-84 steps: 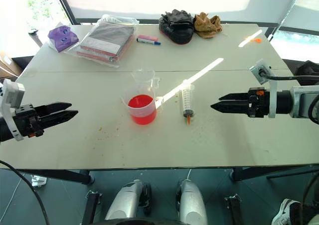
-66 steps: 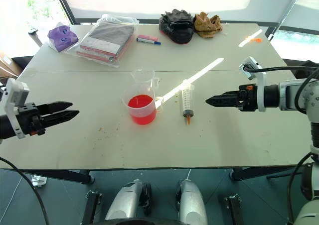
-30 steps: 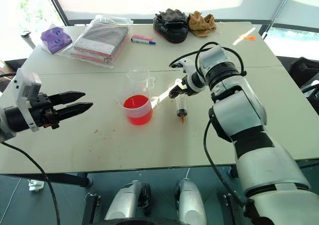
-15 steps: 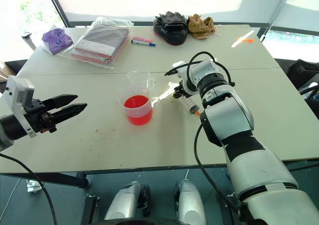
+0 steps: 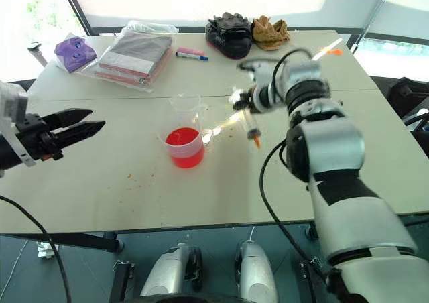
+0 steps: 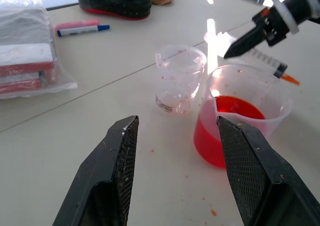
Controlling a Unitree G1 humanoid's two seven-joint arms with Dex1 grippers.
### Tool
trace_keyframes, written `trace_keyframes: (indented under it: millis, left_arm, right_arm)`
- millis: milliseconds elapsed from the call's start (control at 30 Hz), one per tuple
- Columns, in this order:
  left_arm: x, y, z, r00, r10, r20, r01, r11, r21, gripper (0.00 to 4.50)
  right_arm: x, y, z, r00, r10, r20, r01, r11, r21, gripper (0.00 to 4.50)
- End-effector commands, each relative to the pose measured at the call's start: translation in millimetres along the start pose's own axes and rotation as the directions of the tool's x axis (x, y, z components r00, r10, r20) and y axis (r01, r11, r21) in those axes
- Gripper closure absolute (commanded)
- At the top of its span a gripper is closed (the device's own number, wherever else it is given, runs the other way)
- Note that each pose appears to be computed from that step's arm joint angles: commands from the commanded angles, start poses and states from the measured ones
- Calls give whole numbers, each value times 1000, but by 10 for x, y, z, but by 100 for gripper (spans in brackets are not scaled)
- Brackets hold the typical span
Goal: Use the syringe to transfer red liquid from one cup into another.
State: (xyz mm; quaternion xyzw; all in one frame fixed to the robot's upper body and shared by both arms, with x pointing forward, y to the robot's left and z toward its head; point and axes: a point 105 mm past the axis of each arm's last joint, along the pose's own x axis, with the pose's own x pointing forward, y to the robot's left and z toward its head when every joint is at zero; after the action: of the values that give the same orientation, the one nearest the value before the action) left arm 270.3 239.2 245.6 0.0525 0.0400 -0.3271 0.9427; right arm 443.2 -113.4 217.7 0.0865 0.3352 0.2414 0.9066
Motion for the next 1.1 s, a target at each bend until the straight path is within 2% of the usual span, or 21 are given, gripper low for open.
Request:
trace_keyframes:
  millis: [33, 100, 167, 233, 267, 400, 600, 800, 900, 1100]
  left_arm:
    - [21, 203, 181, 999, -4, 39, 3, 999, 34, 192]
    - [91, 290, 193, 1000, -9, 14, 7, 997, 76, 192]
    - [183, 337, 240, 999, -35, -8, 35, 990, 133, 192]
    - [270, 362, 357, 997, -78, 6, 76, 985, 153, 192]
    - [300, 390, 398, 996, -94, 8, 91, 982, 164, 192]
    - [454, 456, 519, 990, -141, 7, 137, 969, 205, 192]
    - [597, 530, 682, 986, -168, 11, 158, 948, 277, 192]
    - [667, 555, 987, 979, -192, 68, 158, 927, 341, 192]
    - [736, 421, 1150, 958, -272, 88, 225, 908, 354, 192]
    - [811, 217, 1148, 922, -385, 47, 345, 869, 354, 192]
  right_arm:
    - [-723, 650, 952, 907, 261, 331, -222, 963, -153, 303]
    - [-975, 894, 1142, 816, 388, 428, -300, 918, -261, 303]
    - [-1143, 1132, 1153, 705, 502, 501, -333, 858, -390, 303]
    - [-1209, 1370, 1019, 585, 587, 560, -323, 802, -503, 303]
    - [-1199, 1461, 974, 530, 593, 606, -331, 803, -495, 303]
    - [-1052, 1799, 661, 370, 637, 677, -354, 770, -531, 303]
    - [-798, 1960, 347, 351, 660, 664, -346, 750, -564, 303]
    - [-707, 1935, 20, 377, 694, 614, -382, 720, -580, 303]
    - [-631, 1907, -201, 393, 695, 602, -397, 718, -571, 303]
    - [-478, 1879, -412, 414, 680, 605, -389, 733, -558, 303]
